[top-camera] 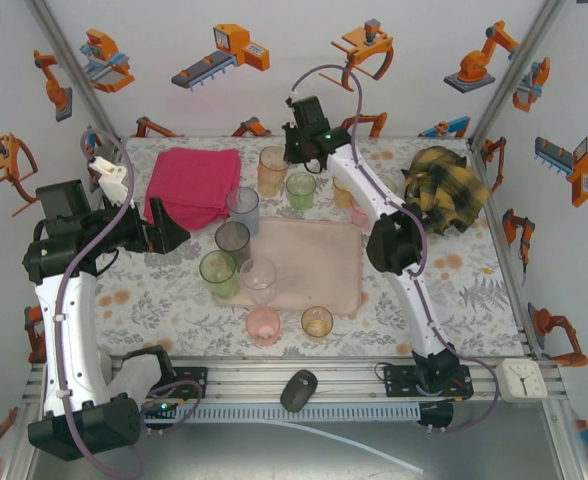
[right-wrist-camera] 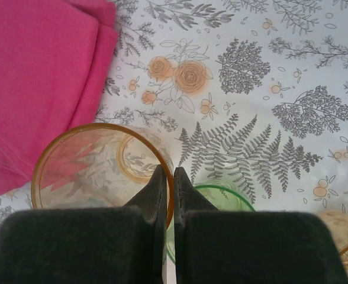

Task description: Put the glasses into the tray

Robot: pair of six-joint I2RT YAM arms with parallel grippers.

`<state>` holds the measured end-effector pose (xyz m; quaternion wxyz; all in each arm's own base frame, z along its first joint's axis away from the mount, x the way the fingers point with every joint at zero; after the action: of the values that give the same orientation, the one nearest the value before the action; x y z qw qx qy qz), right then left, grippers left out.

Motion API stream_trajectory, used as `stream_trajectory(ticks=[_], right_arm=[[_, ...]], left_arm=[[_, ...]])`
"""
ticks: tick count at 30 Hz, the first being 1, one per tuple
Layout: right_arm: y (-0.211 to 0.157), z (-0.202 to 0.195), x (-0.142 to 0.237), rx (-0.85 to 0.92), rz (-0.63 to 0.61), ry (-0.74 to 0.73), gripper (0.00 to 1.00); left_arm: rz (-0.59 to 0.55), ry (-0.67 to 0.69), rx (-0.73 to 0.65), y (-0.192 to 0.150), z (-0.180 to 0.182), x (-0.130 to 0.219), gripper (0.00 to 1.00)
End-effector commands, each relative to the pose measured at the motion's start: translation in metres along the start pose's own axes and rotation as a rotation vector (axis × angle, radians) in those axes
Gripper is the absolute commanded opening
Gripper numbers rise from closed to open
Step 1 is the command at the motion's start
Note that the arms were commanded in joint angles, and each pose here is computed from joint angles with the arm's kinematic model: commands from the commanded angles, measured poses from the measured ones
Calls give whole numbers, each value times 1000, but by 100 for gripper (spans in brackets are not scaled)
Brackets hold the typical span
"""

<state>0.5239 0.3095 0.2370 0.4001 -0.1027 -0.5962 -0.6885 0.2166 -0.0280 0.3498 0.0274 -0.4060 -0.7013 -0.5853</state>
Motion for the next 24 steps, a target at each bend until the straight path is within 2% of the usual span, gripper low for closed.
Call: stream_trajectory(ticks=[1, 11, 24], right_arm=[[45, 5, 44, -54, -136, 57, 3], [67, 14, 86, -46, -205, 82, 3], [72, 25, 175, -19, -234, 112, 2]], left_arm=[[-22, -17, -14, 1, -3, 3, 99], [-19, -14, -13, -1, -3, 3, 99], [-30, -11, -22, -4, -5, 5, 98]])
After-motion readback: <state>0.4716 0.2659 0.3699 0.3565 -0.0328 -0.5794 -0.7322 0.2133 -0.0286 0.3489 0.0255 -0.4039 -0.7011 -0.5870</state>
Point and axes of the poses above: each hand's point on the last joint's axis, 136 mm out from that joint toward the fingers, its own x axis back along the fingers, its own z axis along the line the jaws close on, y = z × x, the point moved 7 cm from there along x, back along the fingers, and after that the axes turned 2 degrees about -x, right-handed, at the moved point
